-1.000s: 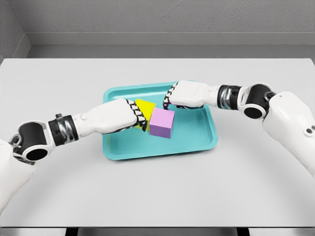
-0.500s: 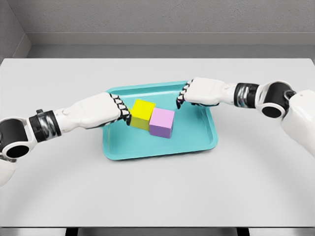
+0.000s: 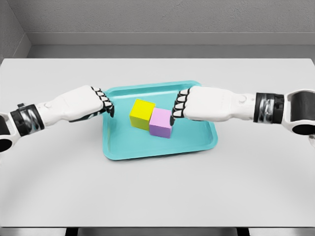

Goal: Push two cubes

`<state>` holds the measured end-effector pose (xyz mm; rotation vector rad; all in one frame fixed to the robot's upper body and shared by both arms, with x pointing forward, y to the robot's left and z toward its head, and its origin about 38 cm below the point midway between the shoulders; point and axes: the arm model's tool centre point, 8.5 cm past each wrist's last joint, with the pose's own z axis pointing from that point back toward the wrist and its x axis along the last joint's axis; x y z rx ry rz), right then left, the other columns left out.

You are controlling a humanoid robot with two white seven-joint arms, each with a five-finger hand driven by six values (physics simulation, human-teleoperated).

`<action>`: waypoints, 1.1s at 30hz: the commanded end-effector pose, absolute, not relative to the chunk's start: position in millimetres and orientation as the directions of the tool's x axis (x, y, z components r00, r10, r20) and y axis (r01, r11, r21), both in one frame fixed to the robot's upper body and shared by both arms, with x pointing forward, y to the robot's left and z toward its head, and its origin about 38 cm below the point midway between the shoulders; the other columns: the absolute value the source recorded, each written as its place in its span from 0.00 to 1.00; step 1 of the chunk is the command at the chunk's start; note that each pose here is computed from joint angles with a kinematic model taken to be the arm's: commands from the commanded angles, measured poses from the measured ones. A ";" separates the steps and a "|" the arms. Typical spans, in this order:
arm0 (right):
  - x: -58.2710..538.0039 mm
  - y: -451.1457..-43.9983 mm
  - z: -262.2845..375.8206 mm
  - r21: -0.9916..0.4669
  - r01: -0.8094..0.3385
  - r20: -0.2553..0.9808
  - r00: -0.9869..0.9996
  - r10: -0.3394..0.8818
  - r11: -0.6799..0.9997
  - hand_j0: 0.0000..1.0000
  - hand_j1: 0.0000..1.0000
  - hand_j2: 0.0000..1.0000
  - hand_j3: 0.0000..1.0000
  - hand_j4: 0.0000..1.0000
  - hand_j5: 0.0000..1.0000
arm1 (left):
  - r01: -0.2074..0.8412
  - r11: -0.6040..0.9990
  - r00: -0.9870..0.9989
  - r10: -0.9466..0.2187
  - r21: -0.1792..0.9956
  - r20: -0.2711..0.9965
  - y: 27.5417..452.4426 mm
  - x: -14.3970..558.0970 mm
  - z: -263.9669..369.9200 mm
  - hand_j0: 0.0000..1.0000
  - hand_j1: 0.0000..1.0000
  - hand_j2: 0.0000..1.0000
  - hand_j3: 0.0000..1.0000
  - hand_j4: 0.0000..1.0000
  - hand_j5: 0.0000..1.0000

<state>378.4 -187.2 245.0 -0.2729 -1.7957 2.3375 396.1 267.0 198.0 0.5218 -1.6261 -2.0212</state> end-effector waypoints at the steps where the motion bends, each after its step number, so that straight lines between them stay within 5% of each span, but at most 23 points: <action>1: 365.6 -171.7 231.3 -0.970 -0.128 0.087 -0.977 0.196 -0.208 0.58 0.58 0.58 0.58 0.58 0.58 | 0.145 -0.173 -0.795 -0.607 0.974 0.011 282.4 396.1 203.9 0.46 0.46 0.46 0.46 0.46 0.46; 12: 340.9 -134.9 192.4 -0.945 -0.232 0.218 -0.972 0.087 -0.232 0.59 0.59 0.59 0.59 0.59 0.59 | 0.166 -0.159 -0.761 -0.648 0.973 0.024 306.5 399.3 208.0 0.47 0.47 0.47 0.47 0.47 0.47; 33: 385.7 -139.2 137.4 -0.897 -0.332 0.268 -0.934 0.237 -0.293 0.59 0.59 0.59 0.59 0.59 0.59 | 0.163 -0.153 -0.762 -0.647 0.975 0.026 306.2 400.0 209.7 0.47 0.47 0.47 0.47 0.47 0.47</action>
